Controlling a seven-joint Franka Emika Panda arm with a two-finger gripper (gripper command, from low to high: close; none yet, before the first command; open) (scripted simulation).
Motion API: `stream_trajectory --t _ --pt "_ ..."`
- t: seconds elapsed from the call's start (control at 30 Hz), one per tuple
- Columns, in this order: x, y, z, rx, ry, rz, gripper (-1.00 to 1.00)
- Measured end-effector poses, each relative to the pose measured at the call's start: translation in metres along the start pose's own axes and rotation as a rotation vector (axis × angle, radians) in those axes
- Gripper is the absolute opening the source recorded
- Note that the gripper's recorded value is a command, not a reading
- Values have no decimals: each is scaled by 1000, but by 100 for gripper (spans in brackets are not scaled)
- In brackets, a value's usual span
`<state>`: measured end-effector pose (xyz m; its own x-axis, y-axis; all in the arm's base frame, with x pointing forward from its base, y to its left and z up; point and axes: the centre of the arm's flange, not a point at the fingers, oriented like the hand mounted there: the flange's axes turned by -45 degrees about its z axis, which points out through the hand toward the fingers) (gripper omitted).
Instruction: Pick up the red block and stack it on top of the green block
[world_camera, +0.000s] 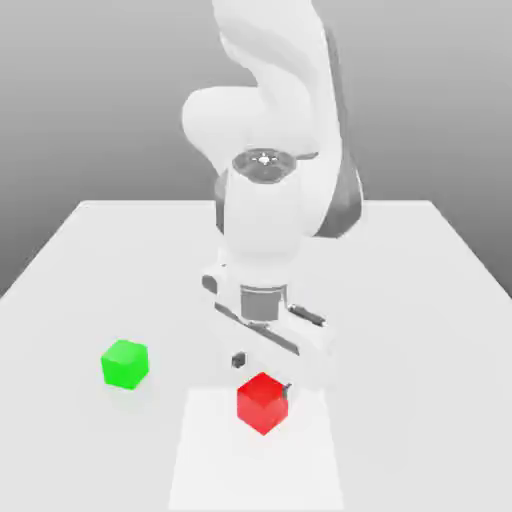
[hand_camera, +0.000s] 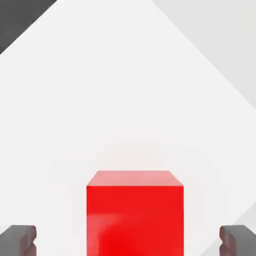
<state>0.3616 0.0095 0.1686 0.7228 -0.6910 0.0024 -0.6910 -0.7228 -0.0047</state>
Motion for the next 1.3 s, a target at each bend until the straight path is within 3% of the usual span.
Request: stream_trajectory --t 0.07,0.1,0.33,0.63,1.03,1.27,1.3 --pt "-1 1 15 -2 -1 -2 0" --pt "-2 2 22 -3 -2 -2 -100" --pt "-2 2 23 -2 -1 -2 -100" --pt "-3 1 -36 -3 0 -7 -100" --pt "72 210 -75 -8 4 913 -100" --pt "72 222 -24 -5 2 968 -100" --pt "72 223 -17 -5 1 970 100"
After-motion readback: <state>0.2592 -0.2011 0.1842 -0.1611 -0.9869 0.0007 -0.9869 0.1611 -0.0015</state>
